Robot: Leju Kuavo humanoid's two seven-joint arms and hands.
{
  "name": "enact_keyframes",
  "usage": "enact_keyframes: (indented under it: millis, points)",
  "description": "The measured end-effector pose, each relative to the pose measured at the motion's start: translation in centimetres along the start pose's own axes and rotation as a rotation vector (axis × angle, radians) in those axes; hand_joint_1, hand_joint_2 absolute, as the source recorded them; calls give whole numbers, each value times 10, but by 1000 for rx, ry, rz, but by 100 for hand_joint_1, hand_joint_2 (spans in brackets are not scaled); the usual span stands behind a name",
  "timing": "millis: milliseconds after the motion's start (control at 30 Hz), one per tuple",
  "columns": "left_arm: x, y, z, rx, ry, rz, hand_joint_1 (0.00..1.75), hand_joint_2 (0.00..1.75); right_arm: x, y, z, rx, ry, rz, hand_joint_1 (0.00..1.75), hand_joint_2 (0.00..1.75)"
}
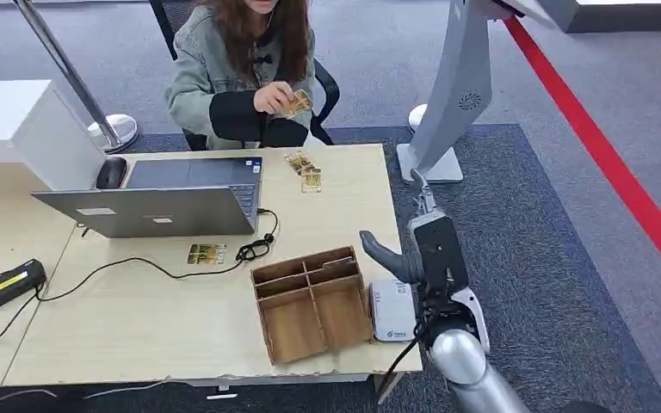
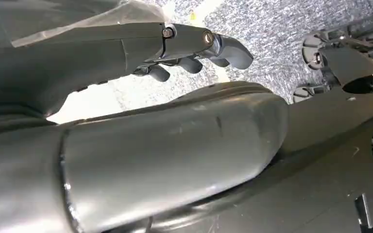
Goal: Pass the card to the sensor for recognition and then transmit it.
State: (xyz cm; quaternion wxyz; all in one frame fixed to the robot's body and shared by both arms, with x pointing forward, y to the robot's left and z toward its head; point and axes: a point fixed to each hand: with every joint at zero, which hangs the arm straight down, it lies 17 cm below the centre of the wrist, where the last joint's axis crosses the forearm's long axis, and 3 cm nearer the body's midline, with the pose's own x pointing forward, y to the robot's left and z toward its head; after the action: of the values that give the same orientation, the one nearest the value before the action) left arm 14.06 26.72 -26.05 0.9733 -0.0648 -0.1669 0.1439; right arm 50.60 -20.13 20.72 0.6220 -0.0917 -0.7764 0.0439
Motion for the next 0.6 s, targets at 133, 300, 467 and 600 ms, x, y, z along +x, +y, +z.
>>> enact_keyframes:
  millis: [133,300,467,600]
  points:
    - [0,0,0,0,0,0,0,0,1,0,0,2,-3,2,0,175]
    - [0,0,0,2,0,3,0,0,9,3,-5,13,-27,9,0,175]
    - [0,-1,0,-7,0,-2,0,0,45,22,-26,66,-102,67,0,175]
    - [1,-2,0,-13,1,-15,0,0,56,42,-37,109,-120,99,0,175]
